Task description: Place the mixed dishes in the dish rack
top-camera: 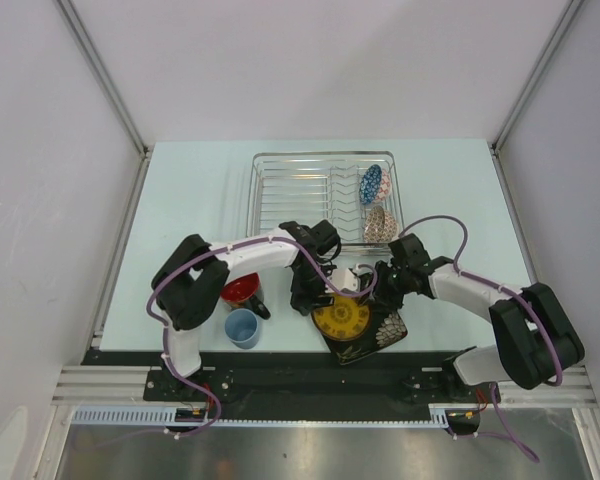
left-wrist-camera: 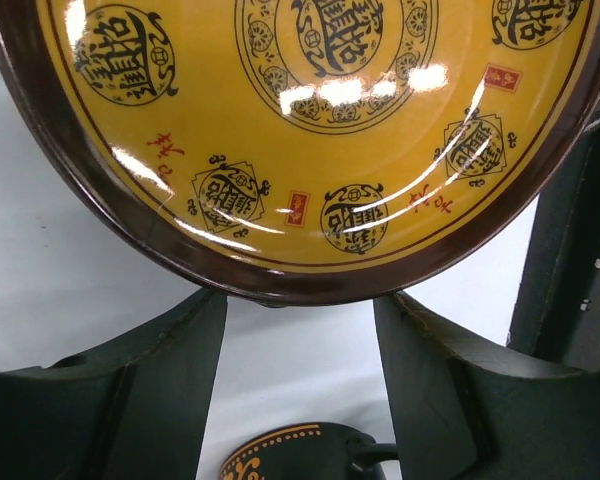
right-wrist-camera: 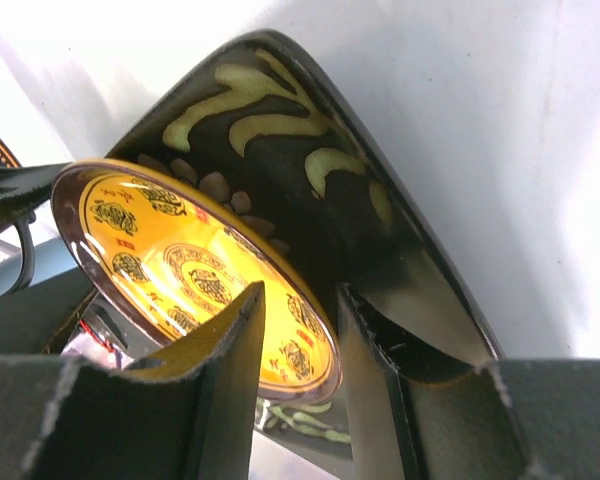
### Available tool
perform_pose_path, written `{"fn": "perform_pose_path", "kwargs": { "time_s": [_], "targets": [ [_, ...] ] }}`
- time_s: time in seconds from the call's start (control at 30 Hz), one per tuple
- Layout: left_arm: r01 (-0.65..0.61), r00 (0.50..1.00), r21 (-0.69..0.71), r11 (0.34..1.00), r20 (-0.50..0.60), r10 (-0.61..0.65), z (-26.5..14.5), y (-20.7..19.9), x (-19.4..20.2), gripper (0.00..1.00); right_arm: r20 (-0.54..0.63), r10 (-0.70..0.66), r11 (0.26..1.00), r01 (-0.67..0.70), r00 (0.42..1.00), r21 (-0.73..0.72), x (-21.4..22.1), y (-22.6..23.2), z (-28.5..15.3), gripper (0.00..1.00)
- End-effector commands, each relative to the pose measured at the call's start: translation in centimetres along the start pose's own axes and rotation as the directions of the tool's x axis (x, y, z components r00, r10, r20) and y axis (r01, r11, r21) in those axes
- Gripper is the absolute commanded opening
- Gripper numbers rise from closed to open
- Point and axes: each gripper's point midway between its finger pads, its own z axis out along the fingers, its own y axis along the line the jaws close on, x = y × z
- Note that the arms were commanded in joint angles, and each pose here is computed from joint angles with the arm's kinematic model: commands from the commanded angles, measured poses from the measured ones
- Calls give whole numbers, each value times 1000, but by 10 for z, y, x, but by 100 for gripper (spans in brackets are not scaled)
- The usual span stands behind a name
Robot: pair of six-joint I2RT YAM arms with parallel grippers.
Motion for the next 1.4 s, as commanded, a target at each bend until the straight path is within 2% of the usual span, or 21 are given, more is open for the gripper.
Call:
{"fn": "perform_pose_path", "kwargs": {
  "time_s": [0.0, 0.17, 0.5, 0.83, 1.17, 1.27, 1.33, 1.37],
  "targets": [
    [-28, 993, -23, 999, 118, 31, 7, 13, -43, 65, 25, -43, 998, 41, 999, 52, -8, -10, 12, 40],
    [-37, 990, -23, 999, 135, 39, 7, 16, -59, 65, 30, -74, 997, 74, 997, -4, -10, 10, 5, 40],
    [-36, 989, -40, 999, 139, 42, 9, 23, -64, 65, 69, -130, 984, 138, 989, -114, -18, 47, -23, 29],
    [-34, 989, -80, 996, 138, 45, 5, 30, -65, 64, 112, -175, 958, 195, 978, -210, -21, 78, -57, 29],
    [-31, 985, -106, 994, 167, 49, 1, 33, -71, 64, 64, -211, 947, 220, 975, -236, -14, 88, -51, 29],
    [-35, 984, -120, 992, 170, 55, -1, 35, -72, 64, 59, -206, 952, 214, 977, -220, -14, 86, -50, 25],
    [-29, 984, -129, 991, 172, 51, -4, 37, -72, 64, 58, -204, 953, 212, 977, -217, -14, 84, -49, 18],
    [-29, 983, -135, 990, 177, 53, -6, 38, -74, 64, 57, -200, 954, 208, 978, -216, -14, 84, -49, 11]
  ]
}}
